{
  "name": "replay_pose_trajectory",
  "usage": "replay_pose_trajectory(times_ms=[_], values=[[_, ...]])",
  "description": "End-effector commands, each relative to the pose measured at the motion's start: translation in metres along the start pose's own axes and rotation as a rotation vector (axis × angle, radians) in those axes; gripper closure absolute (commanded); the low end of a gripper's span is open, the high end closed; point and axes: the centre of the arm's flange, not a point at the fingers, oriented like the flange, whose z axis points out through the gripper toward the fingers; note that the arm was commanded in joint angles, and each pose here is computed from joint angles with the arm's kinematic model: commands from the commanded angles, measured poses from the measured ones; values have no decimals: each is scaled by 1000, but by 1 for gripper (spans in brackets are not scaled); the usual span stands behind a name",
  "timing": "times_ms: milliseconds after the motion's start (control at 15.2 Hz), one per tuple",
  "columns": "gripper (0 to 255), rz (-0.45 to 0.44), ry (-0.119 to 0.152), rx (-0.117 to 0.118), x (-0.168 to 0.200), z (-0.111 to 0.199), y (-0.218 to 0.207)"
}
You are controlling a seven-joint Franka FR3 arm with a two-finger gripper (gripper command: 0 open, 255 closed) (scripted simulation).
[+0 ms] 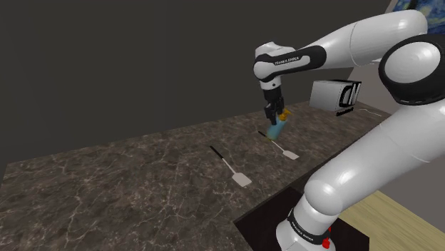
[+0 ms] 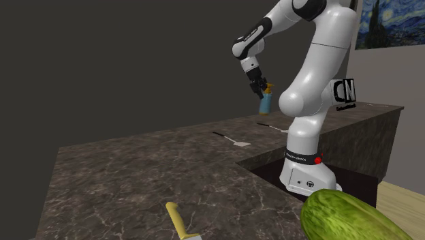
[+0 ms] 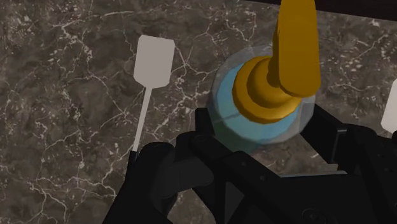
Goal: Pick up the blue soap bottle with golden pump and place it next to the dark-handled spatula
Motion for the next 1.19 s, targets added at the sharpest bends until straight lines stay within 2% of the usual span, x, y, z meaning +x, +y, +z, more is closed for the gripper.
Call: replay_pose_trajectory(times_ms=[0,1122], values=[[255,0,1,0,4,9,-2],[255,0,1,0,43,89,-17]])
